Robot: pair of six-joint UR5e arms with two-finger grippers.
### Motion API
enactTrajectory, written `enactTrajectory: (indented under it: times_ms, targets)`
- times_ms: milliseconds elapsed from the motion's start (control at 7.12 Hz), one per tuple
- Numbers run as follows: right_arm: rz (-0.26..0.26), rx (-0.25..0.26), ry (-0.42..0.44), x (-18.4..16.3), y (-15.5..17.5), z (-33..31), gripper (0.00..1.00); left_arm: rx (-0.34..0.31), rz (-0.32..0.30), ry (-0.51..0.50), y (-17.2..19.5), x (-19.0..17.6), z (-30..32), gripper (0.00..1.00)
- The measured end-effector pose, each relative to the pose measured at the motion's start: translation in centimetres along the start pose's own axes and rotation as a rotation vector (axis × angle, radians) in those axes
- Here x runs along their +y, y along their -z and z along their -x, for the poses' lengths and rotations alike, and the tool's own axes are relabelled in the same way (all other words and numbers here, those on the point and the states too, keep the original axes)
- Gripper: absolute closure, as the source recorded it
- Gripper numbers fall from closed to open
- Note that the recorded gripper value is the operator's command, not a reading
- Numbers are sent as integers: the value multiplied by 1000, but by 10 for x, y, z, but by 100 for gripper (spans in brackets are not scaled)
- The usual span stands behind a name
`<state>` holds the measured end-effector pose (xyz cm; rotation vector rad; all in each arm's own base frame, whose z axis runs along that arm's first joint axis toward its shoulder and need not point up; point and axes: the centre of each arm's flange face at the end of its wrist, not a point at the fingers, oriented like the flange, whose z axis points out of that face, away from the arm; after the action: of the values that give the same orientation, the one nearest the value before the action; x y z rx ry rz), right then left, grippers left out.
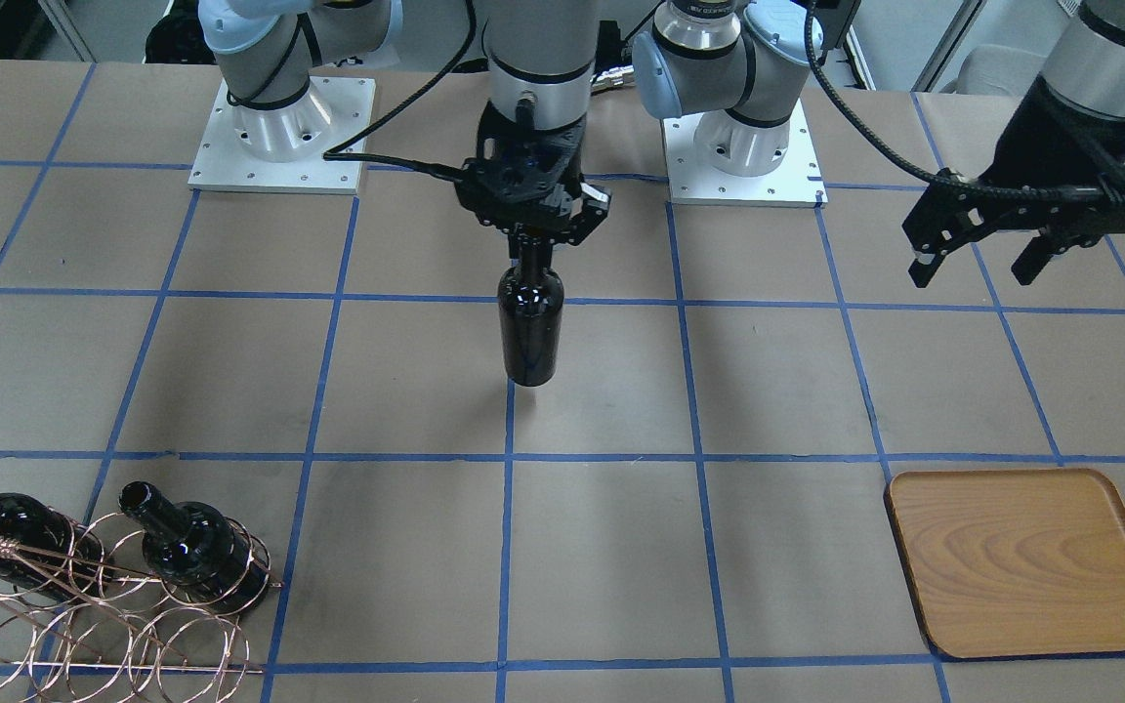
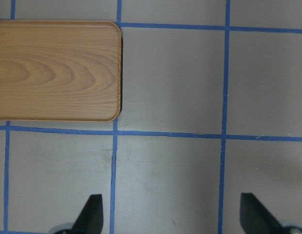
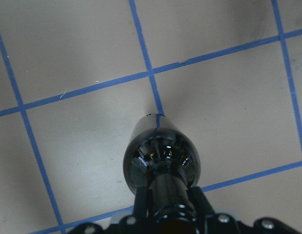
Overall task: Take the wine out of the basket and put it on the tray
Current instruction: 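Carry the dark wine bottle with the right gripper toward the left gripper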
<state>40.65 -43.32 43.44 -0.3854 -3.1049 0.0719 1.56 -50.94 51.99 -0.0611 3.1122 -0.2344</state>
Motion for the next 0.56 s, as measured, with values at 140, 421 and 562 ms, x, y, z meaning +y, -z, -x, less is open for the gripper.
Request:
enactTrajectory:
  times_ms: [140,421,562]
  targets:
    - [-7,-11,2,15,-9,22,82,-4,2,-24,-1,-1,18,0]
    - [-14,-31,-15,37,-20,54,82,-8,5,-36,-3,-1,37,0]
    - [-19,-42,-31,42,-21,68,82,-8,7,-38,-4,-1,39,0]
